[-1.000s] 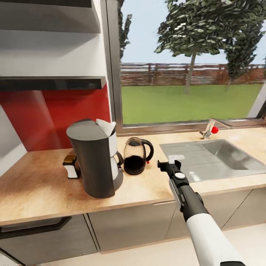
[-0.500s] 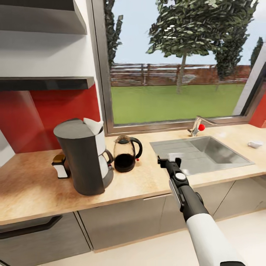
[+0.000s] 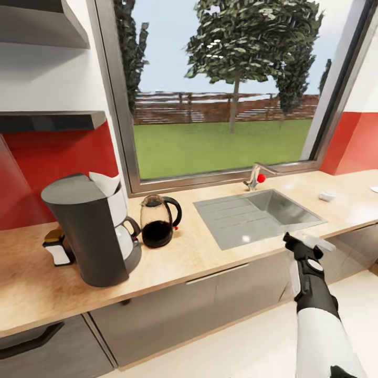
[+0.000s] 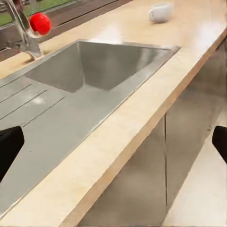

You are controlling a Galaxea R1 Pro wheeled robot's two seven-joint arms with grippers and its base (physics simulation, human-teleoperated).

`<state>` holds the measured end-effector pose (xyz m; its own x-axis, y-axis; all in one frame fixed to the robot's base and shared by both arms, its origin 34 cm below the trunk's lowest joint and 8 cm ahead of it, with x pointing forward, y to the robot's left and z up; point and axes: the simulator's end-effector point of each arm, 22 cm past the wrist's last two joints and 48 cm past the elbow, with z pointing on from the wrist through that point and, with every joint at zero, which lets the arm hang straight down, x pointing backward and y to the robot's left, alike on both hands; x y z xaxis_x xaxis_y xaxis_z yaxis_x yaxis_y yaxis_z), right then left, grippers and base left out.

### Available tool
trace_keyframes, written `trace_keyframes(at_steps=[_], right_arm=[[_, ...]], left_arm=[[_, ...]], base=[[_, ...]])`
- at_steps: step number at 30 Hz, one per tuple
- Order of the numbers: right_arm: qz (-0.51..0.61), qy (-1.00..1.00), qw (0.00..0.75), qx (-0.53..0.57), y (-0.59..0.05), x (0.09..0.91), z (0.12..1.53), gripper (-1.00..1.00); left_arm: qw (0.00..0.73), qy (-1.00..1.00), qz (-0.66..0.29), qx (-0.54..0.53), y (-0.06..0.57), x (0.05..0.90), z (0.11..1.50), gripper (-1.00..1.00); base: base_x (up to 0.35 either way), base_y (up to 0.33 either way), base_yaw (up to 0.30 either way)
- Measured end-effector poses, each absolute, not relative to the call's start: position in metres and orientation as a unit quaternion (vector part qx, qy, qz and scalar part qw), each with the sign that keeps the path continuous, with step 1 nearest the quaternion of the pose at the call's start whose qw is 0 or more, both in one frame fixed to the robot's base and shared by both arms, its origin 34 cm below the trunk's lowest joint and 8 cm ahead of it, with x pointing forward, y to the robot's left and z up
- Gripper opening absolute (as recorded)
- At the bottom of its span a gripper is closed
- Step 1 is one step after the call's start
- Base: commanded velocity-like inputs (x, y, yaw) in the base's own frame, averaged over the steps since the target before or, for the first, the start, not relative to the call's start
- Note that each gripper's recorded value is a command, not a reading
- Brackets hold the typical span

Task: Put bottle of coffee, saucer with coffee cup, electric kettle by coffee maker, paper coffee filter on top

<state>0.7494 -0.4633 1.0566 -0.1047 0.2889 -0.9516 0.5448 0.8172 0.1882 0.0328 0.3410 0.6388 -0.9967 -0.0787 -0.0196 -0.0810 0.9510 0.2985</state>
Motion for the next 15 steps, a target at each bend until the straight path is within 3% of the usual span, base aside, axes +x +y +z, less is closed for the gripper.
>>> trace_keyframes(at_steps=[4,15], right_arm=[[-0.132,0.703,0.613,0.335,-0.517,0.721,1.073,1.0],[-0.176,0.698,0.59,0.366,-0.557,0.686,1.059,1.0]], left_arm=[[0.003,0.988,0.148,-0.044,0.335,0.032,0.638,1.0],[0.003,0.988,0.148,-0.043,0.335,0.032,0.638,1.0]], base=[[0.0,0.0,-0.172],[0.0,0.0,-0.177]])
